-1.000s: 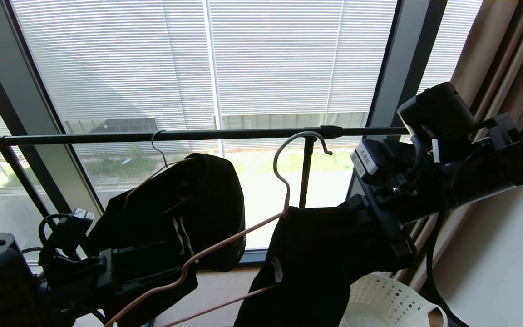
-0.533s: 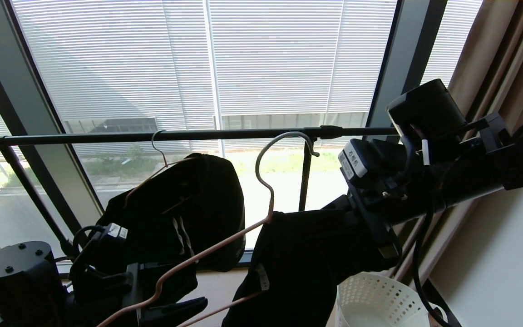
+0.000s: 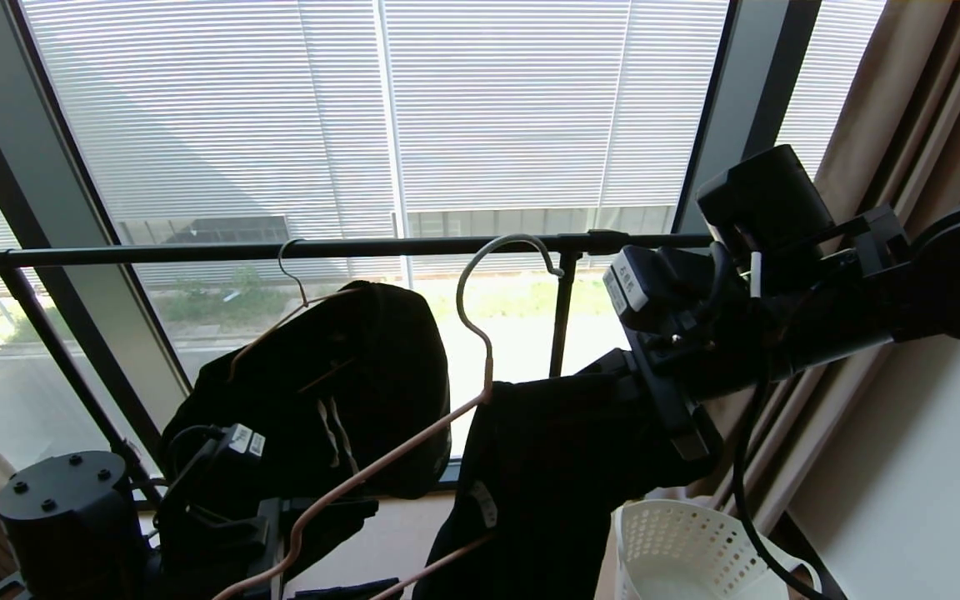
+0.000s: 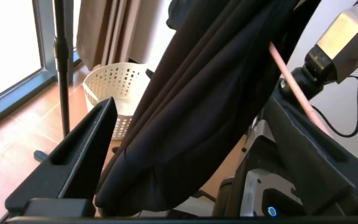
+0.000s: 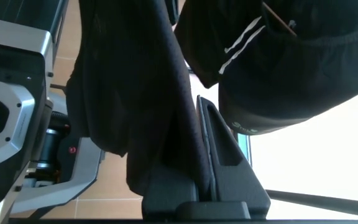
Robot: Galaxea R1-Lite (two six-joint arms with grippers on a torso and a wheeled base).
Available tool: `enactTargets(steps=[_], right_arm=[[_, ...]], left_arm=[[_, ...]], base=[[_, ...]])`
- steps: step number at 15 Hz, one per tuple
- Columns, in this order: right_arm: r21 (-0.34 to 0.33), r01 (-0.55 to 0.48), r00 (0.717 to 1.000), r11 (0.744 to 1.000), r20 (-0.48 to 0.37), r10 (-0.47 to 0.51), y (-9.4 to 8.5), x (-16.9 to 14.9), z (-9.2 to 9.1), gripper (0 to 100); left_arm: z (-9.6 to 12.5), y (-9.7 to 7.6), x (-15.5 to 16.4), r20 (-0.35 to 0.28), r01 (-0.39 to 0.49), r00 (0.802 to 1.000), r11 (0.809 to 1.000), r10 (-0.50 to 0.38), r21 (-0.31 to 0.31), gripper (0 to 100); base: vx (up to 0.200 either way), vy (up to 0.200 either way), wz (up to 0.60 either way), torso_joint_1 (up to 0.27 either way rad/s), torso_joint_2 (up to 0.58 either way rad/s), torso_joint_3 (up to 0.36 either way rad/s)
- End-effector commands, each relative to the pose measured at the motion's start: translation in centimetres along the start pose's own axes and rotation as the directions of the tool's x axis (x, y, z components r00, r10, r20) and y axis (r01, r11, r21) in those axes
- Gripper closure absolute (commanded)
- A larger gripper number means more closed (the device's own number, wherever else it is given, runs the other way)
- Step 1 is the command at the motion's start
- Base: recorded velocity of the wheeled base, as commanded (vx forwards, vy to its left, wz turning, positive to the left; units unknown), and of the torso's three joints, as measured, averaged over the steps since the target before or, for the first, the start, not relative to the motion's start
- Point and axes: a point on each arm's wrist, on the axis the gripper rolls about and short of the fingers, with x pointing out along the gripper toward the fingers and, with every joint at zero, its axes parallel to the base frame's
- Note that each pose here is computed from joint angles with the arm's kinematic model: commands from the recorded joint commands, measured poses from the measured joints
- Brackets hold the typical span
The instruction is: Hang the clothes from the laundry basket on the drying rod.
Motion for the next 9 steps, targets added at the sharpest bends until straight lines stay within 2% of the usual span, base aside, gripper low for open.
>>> enactTargets(steps=[1, 3, 6, 9], right_arm=[[0.008, 0.003, 1.000, 1.000, 0.000, -0.003, -0.3, 0.1, -0.2, 100], [0.005, 0.007, 1.000, 1.000, 0.007, -0.007, -0.2, -0.3, -0.1, 100], [0.000, 0.011, 1.000, 1.000, 0.014, -0.011, 0.0, -0.6, 0.1, 100], [0.025, 0.036, 0.999, 0.999, 0.011, -0.036, -0.6, -1.1, -0.3, 100]], left_arm=[[-0.9, 0.1, 1.0, -0.048, 0.029, 0.998, 0.999, -0.029, -0.016, 0], [-1.2, 0.2, 1.1, -0.059, 0.028, 0.998, 0.999, -0.029, -0.017, 0], [-0.6, 1.1, 1.0, -0.029, 0.000, 1.000, 1.000, 0.000, -0.005, 0], [-0.8, 1.4, 0.6, -0.030, -0.020, 0.999, 1.000, 0.019, -0.011, 0]], base=[[0.000, 0.000, 0.00, 0.000, 0.00, 0.000], [0.000, 0.000, 0.00, 0.000, 0.00, 0.000], [0.000, 0.000, 0.00, 0.000, 0.00, 0.000], [0.000, 0.000, 0.00, 0.000, 0.00, 0.000]])
